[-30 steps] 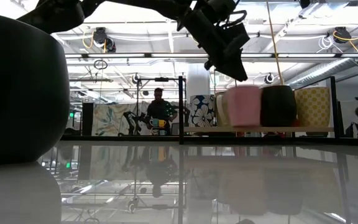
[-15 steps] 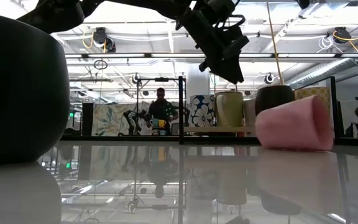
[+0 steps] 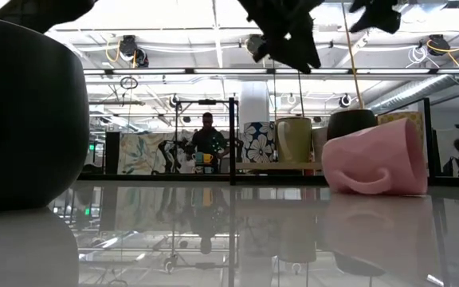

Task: Place coffee mugs
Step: Put the pink mug on the shelf

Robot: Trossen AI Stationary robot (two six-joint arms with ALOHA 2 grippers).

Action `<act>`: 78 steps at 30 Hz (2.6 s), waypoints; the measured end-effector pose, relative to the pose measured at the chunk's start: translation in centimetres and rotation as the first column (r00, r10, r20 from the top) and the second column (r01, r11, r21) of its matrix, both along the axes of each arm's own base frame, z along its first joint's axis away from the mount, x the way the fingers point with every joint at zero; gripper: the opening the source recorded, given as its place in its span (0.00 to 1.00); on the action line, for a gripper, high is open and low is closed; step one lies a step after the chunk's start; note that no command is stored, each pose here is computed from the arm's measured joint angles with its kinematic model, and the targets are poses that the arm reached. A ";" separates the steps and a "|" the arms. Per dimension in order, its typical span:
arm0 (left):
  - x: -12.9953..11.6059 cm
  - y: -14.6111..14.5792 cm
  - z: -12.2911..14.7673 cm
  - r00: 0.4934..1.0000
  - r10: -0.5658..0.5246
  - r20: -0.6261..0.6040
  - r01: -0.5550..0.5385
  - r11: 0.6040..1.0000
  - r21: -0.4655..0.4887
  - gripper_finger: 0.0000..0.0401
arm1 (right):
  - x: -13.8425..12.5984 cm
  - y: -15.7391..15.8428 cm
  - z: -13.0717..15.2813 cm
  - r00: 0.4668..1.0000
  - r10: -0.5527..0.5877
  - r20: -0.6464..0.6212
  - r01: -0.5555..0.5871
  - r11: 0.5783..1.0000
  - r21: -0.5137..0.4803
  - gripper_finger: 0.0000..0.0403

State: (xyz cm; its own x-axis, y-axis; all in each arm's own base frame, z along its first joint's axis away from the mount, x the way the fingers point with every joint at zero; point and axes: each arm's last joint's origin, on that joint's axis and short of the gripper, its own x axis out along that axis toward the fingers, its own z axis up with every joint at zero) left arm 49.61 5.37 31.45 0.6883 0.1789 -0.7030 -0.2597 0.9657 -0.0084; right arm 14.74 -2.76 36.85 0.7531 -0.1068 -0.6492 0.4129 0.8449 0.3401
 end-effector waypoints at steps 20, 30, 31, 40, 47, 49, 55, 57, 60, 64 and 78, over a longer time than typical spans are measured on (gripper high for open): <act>-9.1 -0.7 4.7 0.861 0.375 -0.342 -0.281 0.914 0.293 0.33 | 1.2 4.2 -11.9 0.815 0.508 -0.280 -0.473 0.861 0.185 0.50; -9.4 -0.7 4.4 0.847 0.365 -0.385 -0.265 0.920 0.289 0.33 | 2.3 6.9 -14.9 0.840 0.507 -0.193 -0.523 0.852 -0.036 0.50; -9.4 -0.8 4.4 0.849 0.360 -0.388 -0.263 0.923 0.280 0.33 | 2.1 7.1 -15.2 0.840 0.501 -0.207 -0.520 0.853 -0.048 0.50; -9.7 -1.4 4.5 0.850 0.313 -0.423 -0.232 0.945 0.233 0.33 | 1.5 8.6 -15.7 0.833 0.482 -0.269 -0.545 0.796 -0.261 0.50; -9.9 -1.6 4.5 0.842 0.302 -0.447 -0.219 0.949 0.229 0.33 | 2.0 9.7 -16.7 0.805 0.472 -0.359 -0.587 0.721 -0.369 0.47; -9.9 -1.6 4.5 0.842 0.302 -0.447 -0.219 0.949 0.229 0.33 | 2.1 10.3 -17.1 0.786 0.487 -0.381 -0.612 0.702 -0.364 0.44; -9.9 -1.6 4.5 0.842 0.300 -0.448 -0.218 0.950 0.225 0.33 | 2.5 11.6 -18.1 0.768 0.474 -0.429 -0.637 0.629 -0.445 0.37; -9.9 -1.6 4.5 0.842 0.300 -0.448 -0.218 0.950 0.225 0.33 | 2.7 11.8 -18.3 0.777 0.449 -0.442 -0.628 0.610 -0.484 0.35; -9.9 -1.6 4.5 0.842 0.299 -0.448 -0.217 0.950 0.226 0.33 | 3.1 11.9 -18.7 0.780 0.429 -0.456 -0.624 0.584 -0.519 0.34; -9.9 -1.6 4.5 0.843 0.297 -0.449 -0.214 0.950 0.227 0.33 | 3.5 12.2 -19.1 0.774 0.424 -0.470 -0.632 0.553 -0.543 0.33; -9.8 -2.2 4.4 0.845 0.305 -0.438 -0.253 0.952 0.175 0.33 | 4.3 11.6 -17.5 0.803 0.415 -0.427 -0.592 0.474 -0.652 0.02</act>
